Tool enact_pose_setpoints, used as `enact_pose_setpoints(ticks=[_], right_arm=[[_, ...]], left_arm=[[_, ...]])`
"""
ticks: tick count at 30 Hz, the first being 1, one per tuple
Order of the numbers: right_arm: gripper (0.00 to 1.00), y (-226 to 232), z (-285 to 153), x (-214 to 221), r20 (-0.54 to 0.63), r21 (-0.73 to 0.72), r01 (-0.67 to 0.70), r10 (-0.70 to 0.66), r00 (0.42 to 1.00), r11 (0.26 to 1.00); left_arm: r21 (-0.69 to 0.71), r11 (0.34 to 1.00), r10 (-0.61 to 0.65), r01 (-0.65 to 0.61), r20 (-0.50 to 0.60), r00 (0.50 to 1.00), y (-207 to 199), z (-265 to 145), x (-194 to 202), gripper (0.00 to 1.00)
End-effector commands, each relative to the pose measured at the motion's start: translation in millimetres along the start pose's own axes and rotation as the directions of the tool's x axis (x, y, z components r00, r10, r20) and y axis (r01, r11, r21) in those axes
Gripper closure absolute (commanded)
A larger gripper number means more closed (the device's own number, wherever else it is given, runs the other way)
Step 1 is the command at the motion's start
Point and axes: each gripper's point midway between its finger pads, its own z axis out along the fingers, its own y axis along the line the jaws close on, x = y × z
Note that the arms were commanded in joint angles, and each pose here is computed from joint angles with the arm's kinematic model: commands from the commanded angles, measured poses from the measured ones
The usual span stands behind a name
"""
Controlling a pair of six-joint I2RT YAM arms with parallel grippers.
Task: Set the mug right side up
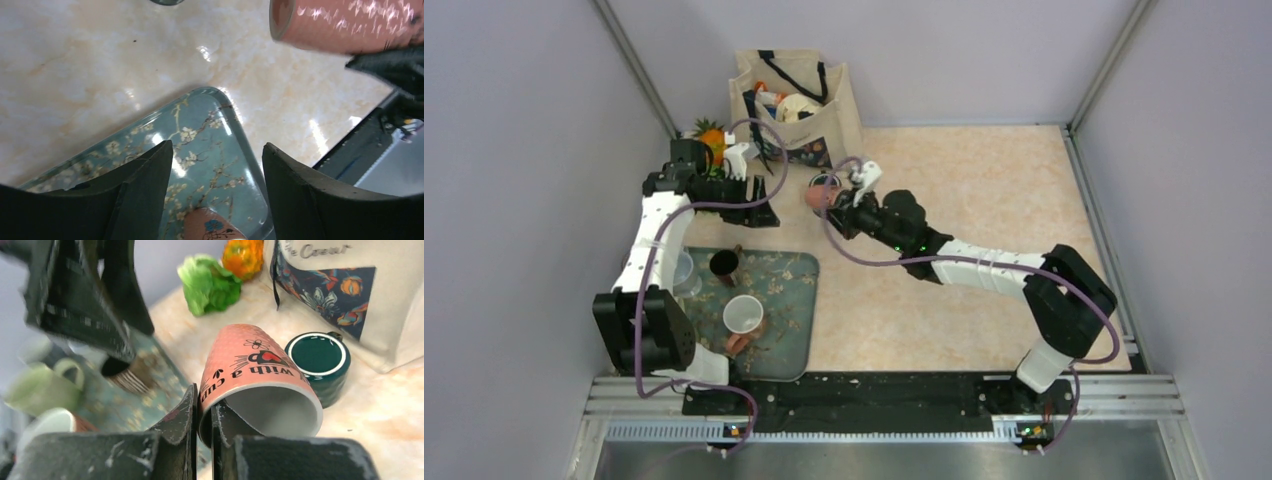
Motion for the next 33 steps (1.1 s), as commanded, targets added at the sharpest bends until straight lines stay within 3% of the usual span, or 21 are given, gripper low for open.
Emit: enact_pose_setpoints(ticks=[1,4,6,11,16,23,25,28,33], right_arm=[[1.00,40.9,1.4,4.3,-0.134,-0.127,0.619,-0.632,0.764,0.775],[1.00,47.6,-1.0,34.3,-0.232,-0.172,0.804,-0.817,0.528,0.569],[1.00,52.6,-0.3,41.8,-0.251,-0.171,0.857,-0.863,0.439,0.486],[1.00,77.3,1.2,47.0,-0.203,-0.194,0.871,-0.887,0.414,0.451],[1.00,86.7,2.1,47.9,-0.195,-0.206,0.876,-0.896,0.400,0.436],[1.00,90.9,5.3,45.4,-0.197,-0.212,0.874,-0.895,0.400,0.438],[1.00,93.5,5.9,47.8,-0.198,-0.220,0.874,-0.897,0.395,0.434],[1.00,91.9,6.1,47.5,-0.208,-0.211,0.876,-0.896,0.393,0.434],[1.00,86.8,4.5,49.7,-0.227,-0.206,0.880,-0.895,0.383,0.429]], left_arm=[[-0.155,0.976,0.164,-0.153,0.065,0.984,-1.8,-30.8,-28.9,0.28],[-0.170,0.957,0.251,-0.235,0.081,0.965,-28.0,-35.1,-40.0,0.21],[-0.198,0.932,0.322,-0.305,0.059,0.945,-44.4,-29.5,-39.8,0.18],[-0.208,0.883,0.419,-0.421,-0.058,0.906,-65.3,-3.4,-19.3,0.14],[-0.263,0.824,0.475,-0.501,-0.159,0.865,-57.5,12.2,-4.6,0.17],[-0.408,0.681,0.517,-0.609,-0.321,0.793,-27.5,26.0,6.2,0.22],[-0.430,0.657,0.521,-0.620,-0.336,0.785,-22.2,30.7,6.0,0.32],[-0.423,0.646,0.510,-0.635,-0.380,0.772,-14.7,37.3,14.6,0.57],[-0.302,0.710,0.457,-0.636,-0.489,0.743,-11.3,51.2,54.4,0.93]])
